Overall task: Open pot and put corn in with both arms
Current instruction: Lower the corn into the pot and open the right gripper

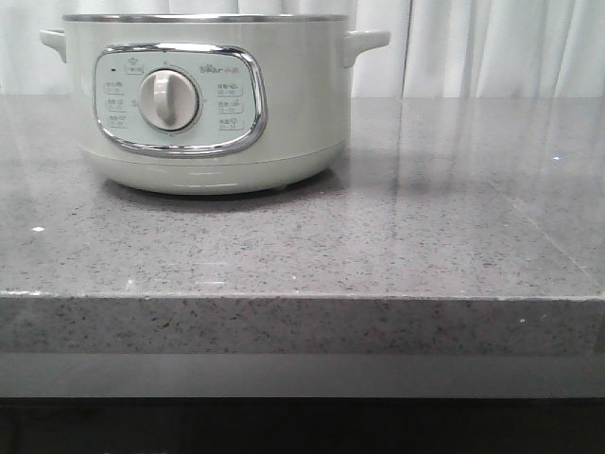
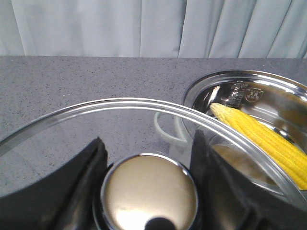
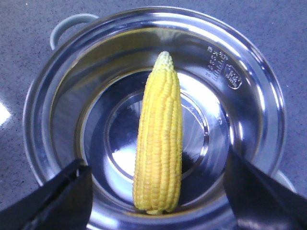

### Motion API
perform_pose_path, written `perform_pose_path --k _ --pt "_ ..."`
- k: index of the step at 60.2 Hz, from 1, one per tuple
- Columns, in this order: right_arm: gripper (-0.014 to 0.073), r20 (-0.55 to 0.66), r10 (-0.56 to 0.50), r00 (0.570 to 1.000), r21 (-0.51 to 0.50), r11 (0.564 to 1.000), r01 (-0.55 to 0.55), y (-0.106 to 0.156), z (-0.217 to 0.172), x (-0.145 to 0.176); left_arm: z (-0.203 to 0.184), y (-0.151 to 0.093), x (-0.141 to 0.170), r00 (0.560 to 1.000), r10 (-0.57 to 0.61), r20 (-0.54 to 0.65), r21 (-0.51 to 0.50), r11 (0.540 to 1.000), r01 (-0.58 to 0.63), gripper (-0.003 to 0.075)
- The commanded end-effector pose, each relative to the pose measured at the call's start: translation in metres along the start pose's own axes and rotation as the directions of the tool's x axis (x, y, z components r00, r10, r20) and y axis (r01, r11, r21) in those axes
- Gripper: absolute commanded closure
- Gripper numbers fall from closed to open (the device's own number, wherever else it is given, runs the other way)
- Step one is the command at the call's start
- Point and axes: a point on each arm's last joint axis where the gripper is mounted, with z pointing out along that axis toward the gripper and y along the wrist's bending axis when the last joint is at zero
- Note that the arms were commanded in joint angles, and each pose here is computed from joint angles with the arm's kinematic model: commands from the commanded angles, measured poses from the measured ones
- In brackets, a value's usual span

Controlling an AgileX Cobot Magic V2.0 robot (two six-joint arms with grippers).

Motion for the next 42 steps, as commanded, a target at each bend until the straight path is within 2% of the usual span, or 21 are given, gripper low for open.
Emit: perform_pose_path --k 1,21,34,42 --pt "0.0013 0.188 -0.003 0.982 0.020 1.000 0.000 0.006 -0.051 -0.003 -0.012 -0.001 -0.027 0.980 -0.009 0.199 0.005 1.000 0.008 0.0408" --pt "0.0013 0.354 -0.001 0.935 0.057 0.998 -0.021 0.015 -0.126 0.076 -0.012 -0.001 -0.027 0.980 -0.009 0.199 0.005 1.000 0.008 0.0408" --pt "0.0013 0.391 -0.004 0.920 0.062 0.998 -0.022 0.021 -0.159 0.127 -0.012 -0.001 -0.027 0.980 -0.009 0.199 0.005 1.000 0.008 0.0408" --pt "0.0013 0.405 -0.005 0.914 0.064 0.998 -0.023 0.022 -0.167 0.147 -0.012 -0.001 -0.027 0.980 -0.009 0.199 0.005 1.000 0.008 0.0408"
